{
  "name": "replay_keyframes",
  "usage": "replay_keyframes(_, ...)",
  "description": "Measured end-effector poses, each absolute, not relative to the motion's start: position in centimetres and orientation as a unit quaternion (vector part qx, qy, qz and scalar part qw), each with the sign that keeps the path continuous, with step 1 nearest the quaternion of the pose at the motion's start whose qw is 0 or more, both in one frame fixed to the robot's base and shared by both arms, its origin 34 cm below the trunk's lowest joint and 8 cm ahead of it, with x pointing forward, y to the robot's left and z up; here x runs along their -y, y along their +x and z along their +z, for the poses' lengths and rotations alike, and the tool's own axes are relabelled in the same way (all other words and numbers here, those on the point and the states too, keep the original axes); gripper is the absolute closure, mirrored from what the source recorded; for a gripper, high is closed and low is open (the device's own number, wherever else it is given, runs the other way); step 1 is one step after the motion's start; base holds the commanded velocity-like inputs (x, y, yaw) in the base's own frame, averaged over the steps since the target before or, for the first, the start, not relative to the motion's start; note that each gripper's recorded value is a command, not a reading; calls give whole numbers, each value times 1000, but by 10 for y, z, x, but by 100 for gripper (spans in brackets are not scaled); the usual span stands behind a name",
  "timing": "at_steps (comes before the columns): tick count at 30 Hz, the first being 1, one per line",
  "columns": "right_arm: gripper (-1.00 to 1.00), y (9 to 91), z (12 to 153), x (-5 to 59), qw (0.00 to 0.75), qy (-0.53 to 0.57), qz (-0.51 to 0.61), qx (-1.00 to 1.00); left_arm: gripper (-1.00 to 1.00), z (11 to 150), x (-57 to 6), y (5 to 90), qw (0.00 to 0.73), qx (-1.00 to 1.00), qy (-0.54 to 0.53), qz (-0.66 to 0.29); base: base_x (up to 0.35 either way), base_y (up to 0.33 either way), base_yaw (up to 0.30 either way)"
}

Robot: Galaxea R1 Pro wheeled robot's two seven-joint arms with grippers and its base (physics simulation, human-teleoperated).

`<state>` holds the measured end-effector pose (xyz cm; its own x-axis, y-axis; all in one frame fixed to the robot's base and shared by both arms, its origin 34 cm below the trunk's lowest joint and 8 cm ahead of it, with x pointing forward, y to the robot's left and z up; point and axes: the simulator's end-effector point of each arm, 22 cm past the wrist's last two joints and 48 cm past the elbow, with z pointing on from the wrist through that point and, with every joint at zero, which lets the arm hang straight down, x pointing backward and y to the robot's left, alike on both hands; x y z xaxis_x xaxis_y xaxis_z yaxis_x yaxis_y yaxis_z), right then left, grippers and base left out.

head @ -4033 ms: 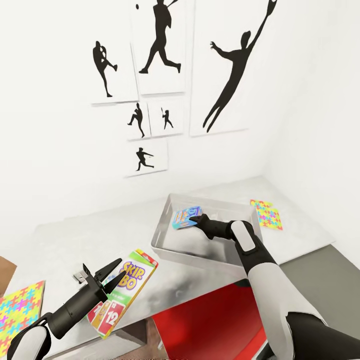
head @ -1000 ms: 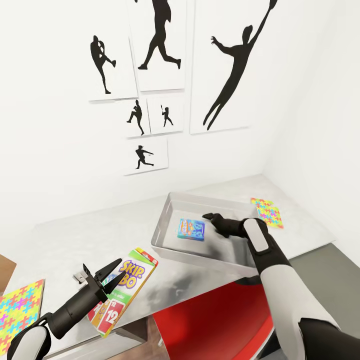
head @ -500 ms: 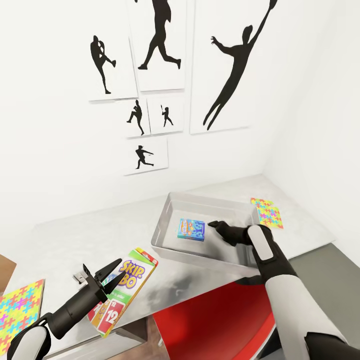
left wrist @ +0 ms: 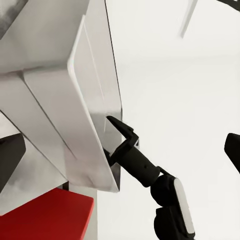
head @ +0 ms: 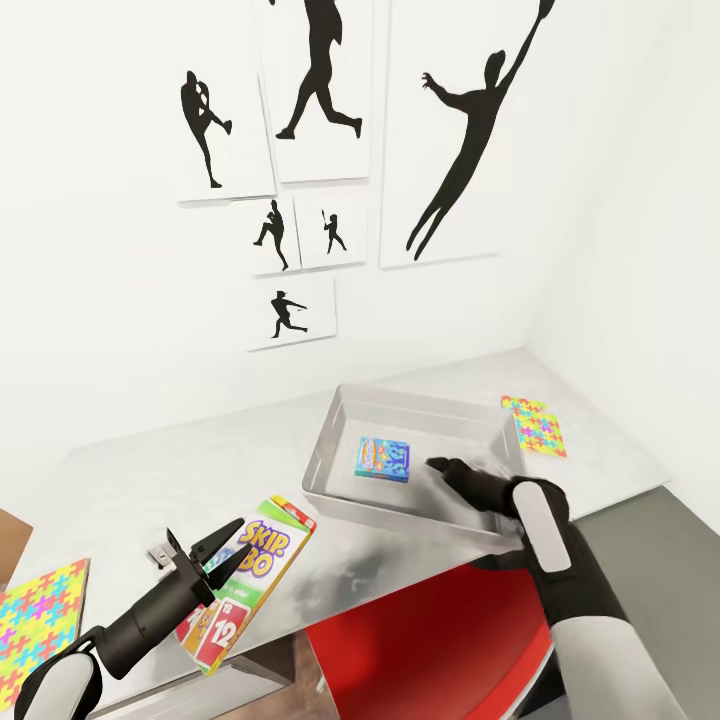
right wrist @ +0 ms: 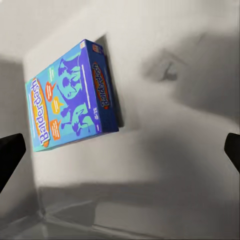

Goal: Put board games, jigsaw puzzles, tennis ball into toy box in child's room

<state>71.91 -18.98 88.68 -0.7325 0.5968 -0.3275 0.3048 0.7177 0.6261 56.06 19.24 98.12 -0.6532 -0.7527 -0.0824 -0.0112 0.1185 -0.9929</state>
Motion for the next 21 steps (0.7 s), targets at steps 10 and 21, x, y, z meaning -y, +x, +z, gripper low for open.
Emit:
replay_keyframes(10, -100, 713, 910, 200, 306, 235, 263, -884, -100, 977, -193, 561, 306, -686, -283, -596, 0, 0, 0)
replay_keyframes(21, -100, 721, 932, 207, 339, 220, 249, -880, -100, 969, -195, 561, 302, -695, -289, -585, 0, 0, 0)
